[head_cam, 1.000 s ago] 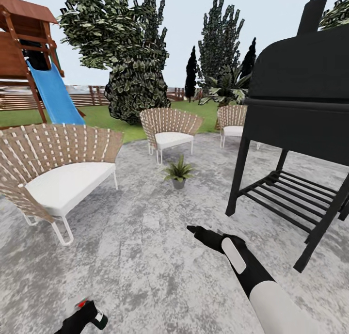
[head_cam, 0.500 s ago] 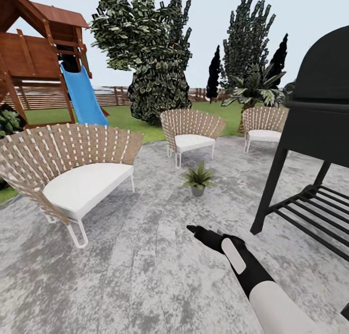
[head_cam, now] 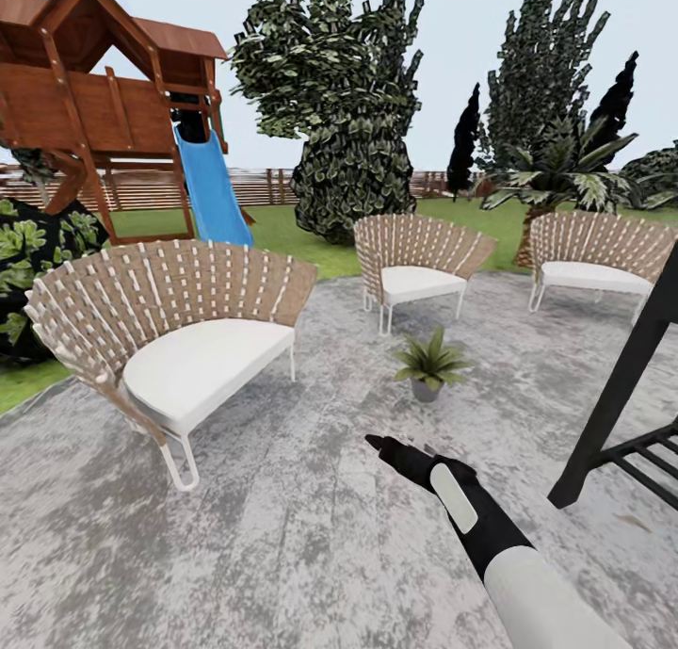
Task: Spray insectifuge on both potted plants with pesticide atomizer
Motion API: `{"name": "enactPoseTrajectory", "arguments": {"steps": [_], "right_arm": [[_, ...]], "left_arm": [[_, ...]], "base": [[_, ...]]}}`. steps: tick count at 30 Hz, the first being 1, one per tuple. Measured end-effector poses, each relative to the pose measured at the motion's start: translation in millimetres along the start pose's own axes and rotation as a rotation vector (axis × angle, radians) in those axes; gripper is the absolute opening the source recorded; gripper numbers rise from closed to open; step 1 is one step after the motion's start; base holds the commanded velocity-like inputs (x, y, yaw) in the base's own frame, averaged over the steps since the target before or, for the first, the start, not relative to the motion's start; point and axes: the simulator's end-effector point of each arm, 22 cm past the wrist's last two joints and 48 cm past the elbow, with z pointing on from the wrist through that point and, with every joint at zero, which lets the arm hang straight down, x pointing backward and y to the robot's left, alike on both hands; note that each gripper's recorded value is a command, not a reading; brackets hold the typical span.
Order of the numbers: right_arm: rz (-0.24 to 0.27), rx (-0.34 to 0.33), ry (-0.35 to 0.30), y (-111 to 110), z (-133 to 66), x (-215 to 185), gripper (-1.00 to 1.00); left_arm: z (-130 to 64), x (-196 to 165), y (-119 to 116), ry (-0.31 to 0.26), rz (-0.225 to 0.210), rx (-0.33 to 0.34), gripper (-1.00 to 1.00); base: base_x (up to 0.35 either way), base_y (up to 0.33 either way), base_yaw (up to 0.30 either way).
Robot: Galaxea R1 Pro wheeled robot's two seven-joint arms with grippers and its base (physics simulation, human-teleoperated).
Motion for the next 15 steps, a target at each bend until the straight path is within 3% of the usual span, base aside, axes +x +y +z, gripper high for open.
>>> {"name": "enactPoseTrajectory", "arguments": {"steps": [9, 12, 15], "right_arm": [[0.012, 0.013, 0.013, -7, 1.1, 6, 1.0], [0.107, 0.053, 0.072, -33, 5.5, 39, 1.0], [0.2, 0.07, 0.073, -45, 6.9, 50, 1.0]], "left_arm": [[-0.7, 2, 4, 0.003, 0.001, -0.009, -1.0], [-0.8, 2, 5, 0.004, 0.001, -0.01, -1.0], [-0.9, 2, 5, 0.003, 0.001, -0.011, -1.0]], "base": [[0.32, 0.13, 0.268], [0.32, 0.113, 0.269], [0.32, 0.089, 0.269]]}}
